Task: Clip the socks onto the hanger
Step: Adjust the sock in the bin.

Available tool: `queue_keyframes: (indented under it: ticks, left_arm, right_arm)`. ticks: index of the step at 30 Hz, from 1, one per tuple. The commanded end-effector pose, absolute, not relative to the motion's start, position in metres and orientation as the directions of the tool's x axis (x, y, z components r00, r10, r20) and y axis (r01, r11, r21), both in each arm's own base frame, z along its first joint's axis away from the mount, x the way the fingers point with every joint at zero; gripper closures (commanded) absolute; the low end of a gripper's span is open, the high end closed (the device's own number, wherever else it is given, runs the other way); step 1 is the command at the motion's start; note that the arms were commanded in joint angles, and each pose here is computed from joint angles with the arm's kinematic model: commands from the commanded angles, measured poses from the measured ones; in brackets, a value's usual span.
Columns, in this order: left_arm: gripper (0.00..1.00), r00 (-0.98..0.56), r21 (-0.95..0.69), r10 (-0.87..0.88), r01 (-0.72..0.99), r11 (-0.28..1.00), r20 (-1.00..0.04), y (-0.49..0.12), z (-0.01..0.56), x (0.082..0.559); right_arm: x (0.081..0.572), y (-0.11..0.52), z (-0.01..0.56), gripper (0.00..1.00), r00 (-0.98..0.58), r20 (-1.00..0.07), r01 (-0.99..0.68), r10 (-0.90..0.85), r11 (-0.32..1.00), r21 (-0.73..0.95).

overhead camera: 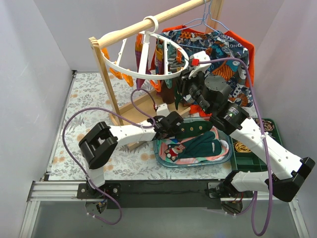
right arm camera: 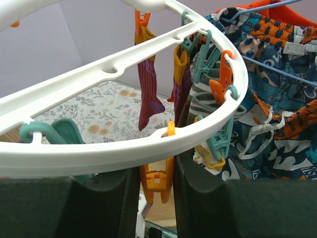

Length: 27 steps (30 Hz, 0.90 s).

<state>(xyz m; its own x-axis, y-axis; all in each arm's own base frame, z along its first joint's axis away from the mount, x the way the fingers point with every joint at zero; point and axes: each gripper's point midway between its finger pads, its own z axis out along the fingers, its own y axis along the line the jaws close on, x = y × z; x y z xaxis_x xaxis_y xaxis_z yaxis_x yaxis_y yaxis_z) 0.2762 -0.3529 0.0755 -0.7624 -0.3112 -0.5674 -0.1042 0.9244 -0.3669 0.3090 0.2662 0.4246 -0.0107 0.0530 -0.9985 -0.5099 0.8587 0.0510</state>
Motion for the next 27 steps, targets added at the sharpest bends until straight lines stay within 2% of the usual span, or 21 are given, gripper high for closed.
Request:
queue_keyframes:
  ticks: [1,6,10,11,13,14,15,21,27]
  left_arm:
    - [0.47,-0.7,-0.391,-0.364,-0.131,0.911,-0.614,-0.362,0.093,0.302]
    - [0.55,-0.715,-0.378,-0.336,-0.107,0.92,-0.614,-0.372,0.084,0.306]
    - [0.68,-0.734,-0.355,-0.306,-0.094,0.93,-0.607,-0.375,0.07,0.305]
    - [0.76,-0.733,-0.354,-0.303,-0.092,0.931,-0.609,-0.375,0.07,0.305]
    - [0.83,-0.731,-0.343,-0.288,-0.078,0.936,-0.619,-0.374,0.072,0.306]
    - [0.94,-0.729,-0.34,-0.285,-0.076,0.937,-0.623,-0.373,0.073,0.306]
    - [1.0,-0.725,-0.336,-0.277,-0.067,0.94,-0.631,-0.372,0.075,0.306]
    - [1.0,-0.628,-0.238,-0.137,0.079,0.968,-0.766,-0.359,0.133,0.319]
    - [1.0,-0.483,0.02,0.16,0.28,0.96,-0.861,-0.342,0.18,0.327]
  right_arm:
    - [0.305,0.268,0.44,0.99,0.034,-0.994,-0.525,0.106,0.848,0.072]
    - [0.304,0.267,0.44,0.99,0.038,-0.994,-0.527,0.106,0.847,0.07]
    - [0.304,0.267,0.438,0.99,0.035,-0.994,-0.526,0.101,0.848,0.067]
    - [0.304,0.267,0.438,0.99,0.035,-0.994,-0.526,0.101,0.848,0.067]
    - [0.305,0.268,0.435,0.99,0.031,-0.995,-0.528,0.096,0.847,0.066]
    - [0.305,0.268,0.435,0.99,0.031,-0.995,-0.528,0.096,0.847,0.066]
    - [0.305,0.268,0.435,0.99,0.031,-0.995,-0.529,0.096,0.846,0.065]
    - [0.305,0.268,0.437,0.99,0.036,-0.995,-0.528,0.097,0.847,0.064]
    - [0.305,0.268,0.436,0.99,0.033,-0.995,-0.529,0.099,0.846,0.066]
